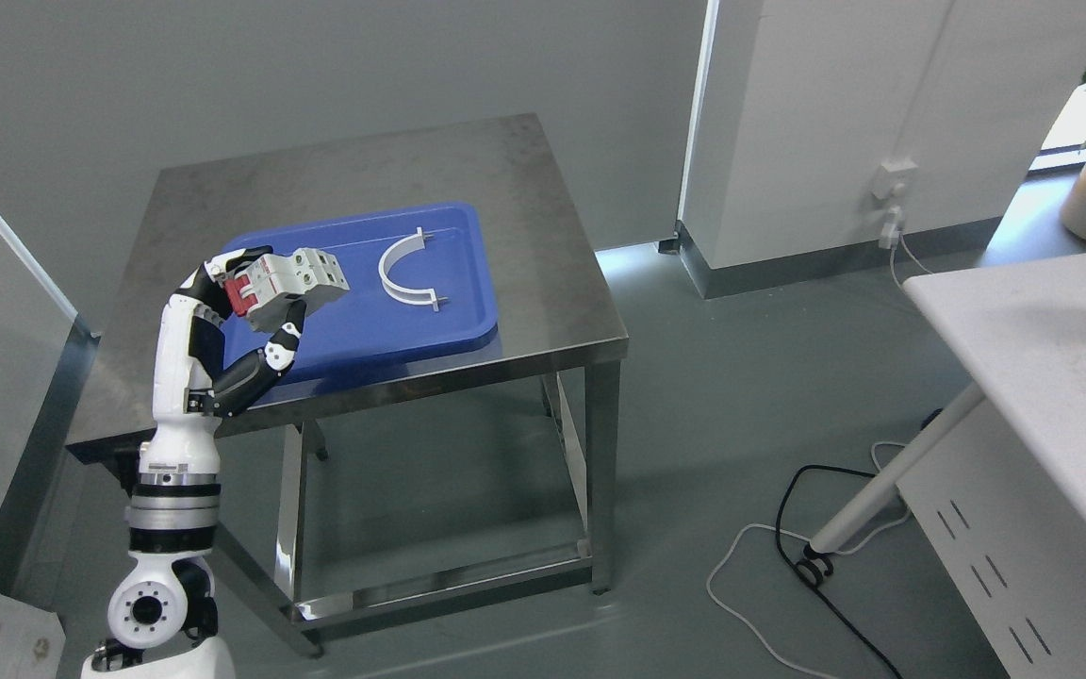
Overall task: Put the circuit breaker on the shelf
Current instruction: 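Hold the breaker in the left hand while turning toward the bin shelf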
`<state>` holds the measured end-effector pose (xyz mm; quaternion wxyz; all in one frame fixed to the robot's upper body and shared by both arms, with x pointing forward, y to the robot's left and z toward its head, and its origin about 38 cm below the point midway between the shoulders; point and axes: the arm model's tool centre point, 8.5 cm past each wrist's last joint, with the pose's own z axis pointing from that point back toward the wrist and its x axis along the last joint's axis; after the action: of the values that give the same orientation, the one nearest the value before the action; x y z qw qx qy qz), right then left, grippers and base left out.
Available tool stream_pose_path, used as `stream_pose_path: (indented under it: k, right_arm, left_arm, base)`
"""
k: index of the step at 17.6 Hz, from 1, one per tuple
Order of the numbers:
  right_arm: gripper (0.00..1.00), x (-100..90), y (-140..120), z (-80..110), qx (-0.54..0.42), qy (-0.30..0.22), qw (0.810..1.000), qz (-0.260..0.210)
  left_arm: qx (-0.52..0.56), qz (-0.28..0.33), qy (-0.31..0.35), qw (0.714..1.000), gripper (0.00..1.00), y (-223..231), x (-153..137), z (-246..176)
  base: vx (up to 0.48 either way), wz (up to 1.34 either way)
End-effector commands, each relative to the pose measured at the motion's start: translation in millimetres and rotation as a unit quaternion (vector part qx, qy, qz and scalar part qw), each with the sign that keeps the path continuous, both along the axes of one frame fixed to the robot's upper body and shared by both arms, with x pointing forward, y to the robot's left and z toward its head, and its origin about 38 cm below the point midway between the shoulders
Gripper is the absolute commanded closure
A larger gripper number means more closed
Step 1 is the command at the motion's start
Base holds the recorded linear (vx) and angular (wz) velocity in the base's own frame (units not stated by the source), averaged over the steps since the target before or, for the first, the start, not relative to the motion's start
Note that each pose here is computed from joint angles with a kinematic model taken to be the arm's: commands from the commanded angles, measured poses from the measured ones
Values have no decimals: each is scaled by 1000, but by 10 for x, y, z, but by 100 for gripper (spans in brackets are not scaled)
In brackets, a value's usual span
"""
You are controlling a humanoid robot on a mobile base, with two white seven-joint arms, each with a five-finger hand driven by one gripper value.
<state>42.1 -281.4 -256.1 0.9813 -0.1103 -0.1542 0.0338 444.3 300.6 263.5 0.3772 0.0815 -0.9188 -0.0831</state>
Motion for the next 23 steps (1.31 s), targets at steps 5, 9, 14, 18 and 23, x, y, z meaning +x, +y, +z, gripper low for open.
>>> stream_pose_path:
  k: [5,9,14,18,23]
  right_arm:
    - [0,-232,-118,-33,-18,116,993,-2]
    - [0,-232,-118,-33,-18,116,993,-2]
    - [0,-232,-118,-33,-18,116,993,-2]
    - [0,-232,-118,-33,-18,116,993,-2]
    - [0,-232,-118,-33,-18,116,993,-2]
  left_arm:
    - [11,11,-19,1000,94,81,-141,103]
    - [12,11,-23,1000,94,77,-157,137]
    - [12,11,-24,1000,94,77,-160,142]
    - [39,-10,-31,999,94,2,-198,192]
    - [49,-17,-51,997,94,-76,-265,316]
  base:
    - [-182,104]
    - [-191,503]
    - [-239,434]
    - [-225,104]
    - [-213,149]
